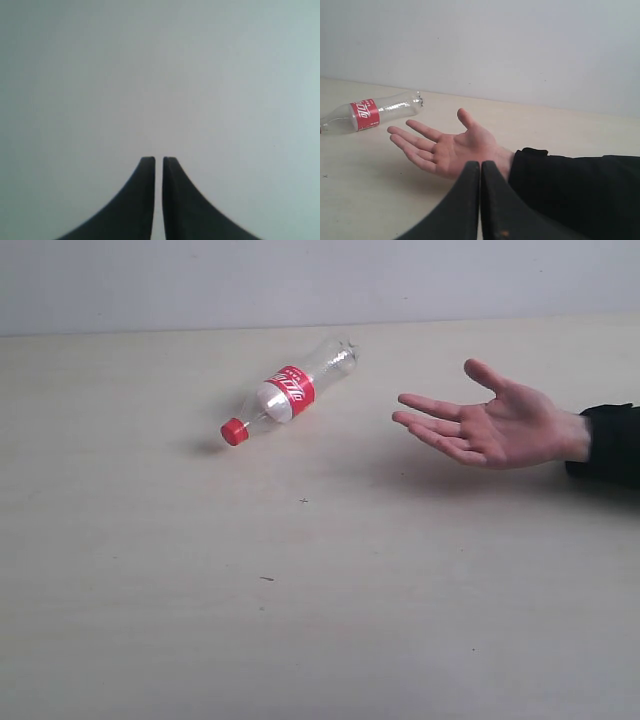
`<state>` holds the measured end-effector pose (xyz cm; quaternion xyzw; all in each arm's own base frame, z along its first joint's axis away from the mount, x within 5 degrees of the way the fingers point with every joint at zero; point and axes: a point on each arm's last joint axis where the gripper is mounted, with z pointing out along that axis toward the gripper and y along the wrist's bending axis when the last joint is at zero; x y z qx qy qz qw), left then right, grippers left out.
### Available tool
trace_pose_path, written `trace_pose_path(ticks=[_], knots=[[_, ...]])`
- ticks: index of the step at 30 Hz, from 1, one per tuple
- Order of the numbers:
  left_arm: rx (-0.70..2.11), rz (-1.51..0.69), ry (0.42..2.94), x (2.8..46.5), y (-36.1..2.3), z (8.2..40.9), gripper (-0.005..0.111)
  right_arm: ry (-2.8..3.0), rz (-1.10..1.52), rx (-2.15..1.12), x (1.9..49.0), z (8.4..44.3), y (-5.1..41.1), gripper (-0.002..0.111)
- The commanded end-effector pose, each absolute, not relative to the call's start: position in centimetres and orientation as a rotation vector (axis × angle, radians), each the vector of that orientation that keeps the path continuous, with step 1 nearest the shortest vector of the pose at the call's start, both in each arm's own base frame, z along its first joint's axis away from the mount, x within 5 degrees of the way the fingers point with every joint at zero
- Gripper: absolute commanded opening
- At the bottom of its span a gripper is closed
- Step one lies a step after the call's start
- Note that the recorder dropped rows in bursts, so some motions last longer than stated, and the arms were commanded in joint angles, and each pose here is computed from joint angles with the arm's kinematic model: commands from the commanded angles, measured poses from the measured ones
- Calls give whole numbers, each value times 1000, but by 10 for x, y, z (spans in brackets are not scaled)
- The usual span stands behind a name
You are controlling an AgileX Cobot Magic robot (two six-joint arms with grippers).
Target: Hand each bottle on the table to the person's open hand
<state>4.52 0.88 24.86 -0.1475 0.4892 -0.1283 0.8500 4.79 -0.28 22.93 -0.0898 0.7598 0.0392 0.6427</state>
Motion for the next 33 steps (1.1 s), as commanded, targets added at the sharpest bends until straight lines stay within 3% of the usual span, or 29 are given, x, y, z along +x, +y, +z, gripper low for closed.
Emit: trace_pose_path(ticks=[1, 5, 10, 19, 29, 33], knots=[[-364, -290, 969, 42, 13, 252, 8, 1726, 99, -199, 48, 229, -2, 1], [-486, -303, 1006, 51, 21, 248, 6, 1713, 106, -202, 48, 230, -2, 1], [-522, -257, 1157, 83, 23, 269, 6, 1716, 104, -201, 48, 230, -2, 1], [-291, -146, 1627, 201, 15, 315, 6, 1716, 104, -201, 48, 230, -2, 1], [-67, 135, 2222, 325, 29, 316, 7, 1716, 104, -201, 48, 230, -2, 1], [16, 186, 2424, 356, 26, 307, 24, 1716, 104, -201, 48, 230, -2, 1]])
